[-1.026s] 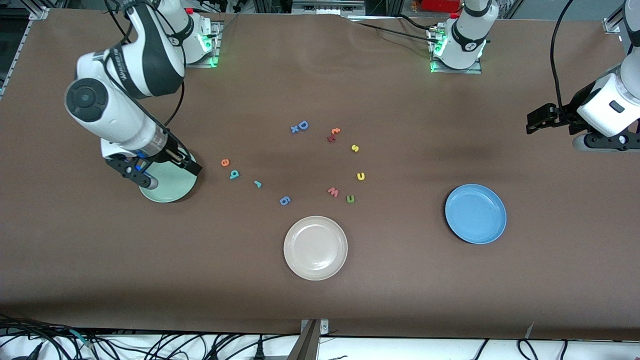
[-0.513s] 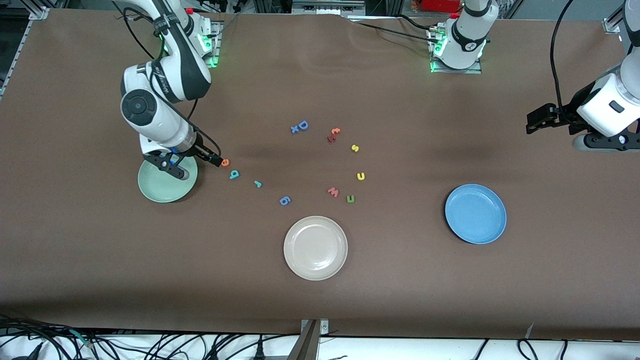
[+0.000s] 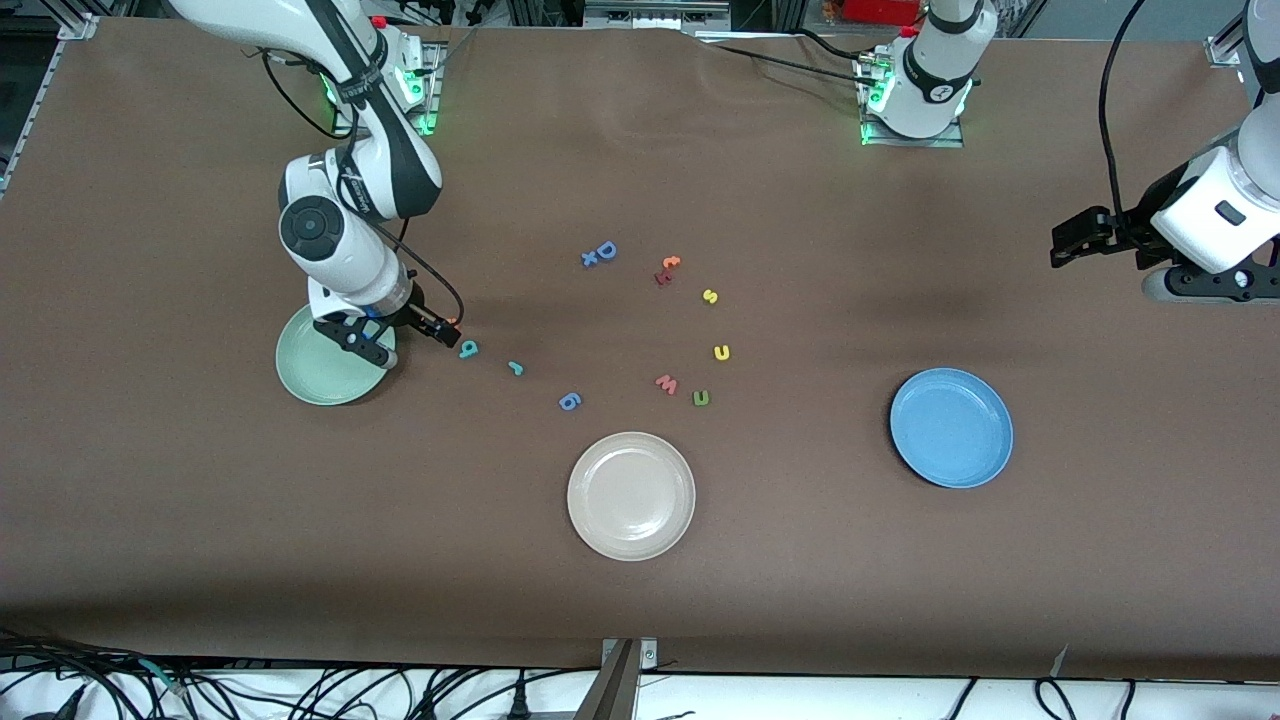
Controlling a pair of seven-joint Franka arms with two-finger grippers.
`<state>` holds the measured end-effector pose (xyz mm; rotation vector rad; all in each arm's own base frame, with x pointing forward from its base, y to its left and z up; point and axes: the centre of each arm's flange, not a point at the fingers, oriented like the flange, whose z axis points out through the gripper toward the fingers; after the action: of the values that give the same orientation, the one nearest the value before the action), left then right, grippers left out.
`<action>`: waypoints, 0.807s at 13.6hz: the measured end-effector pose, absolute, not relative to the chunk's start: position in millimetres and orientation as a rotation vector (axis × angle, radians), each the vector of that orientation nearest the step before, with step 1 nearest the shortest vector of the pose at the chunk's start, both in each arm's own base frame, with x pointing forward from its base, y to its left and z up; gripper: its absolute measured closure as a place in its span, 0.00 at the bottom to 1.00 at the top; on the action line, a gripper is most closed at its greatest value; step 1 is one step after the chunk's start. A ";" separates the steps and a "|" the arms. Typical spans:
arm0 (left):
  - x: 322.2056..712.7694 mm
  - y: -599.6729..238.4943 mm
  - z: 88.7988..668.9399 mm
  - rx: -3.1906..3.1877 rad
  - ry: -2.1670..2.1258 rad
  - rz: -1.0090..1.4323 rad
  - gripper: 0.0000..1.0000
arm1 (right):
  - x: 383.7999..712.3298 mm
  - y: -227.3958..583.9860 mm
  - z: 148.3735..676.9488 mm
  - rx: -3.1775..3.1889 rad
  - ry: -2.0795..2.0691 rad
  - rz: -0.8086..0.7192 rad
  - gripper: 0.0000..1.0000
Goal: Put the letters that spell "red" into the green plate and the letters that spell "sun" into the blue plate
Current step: 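Move the right gripper over the orange e beside the green plate, then grasp the orange e with the right gripper while the left gripper reaches letters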
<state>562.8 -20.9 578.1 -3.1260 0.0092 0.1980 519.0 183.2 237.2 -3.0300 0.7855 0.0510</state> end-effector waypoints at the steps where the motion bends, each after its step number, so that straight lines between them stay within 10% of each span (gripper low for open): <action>1: 562.7 -21.5 578.0 -3.126 0.011 0.198 0.00 | 518.4 183.0 230.4 -3.033 0.789 0.060 0.01; 11: 578.9 -70.3 554.5 -3.191 0.104 0.178 0.00 | 491.3 193.2 180.3 -3.067 0.889 0.192 0.04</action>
<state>578.9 -70.3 554.5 -3.1913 0.1038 0.1779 491.3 193.2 180.3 -3.0672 0.8887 0.1920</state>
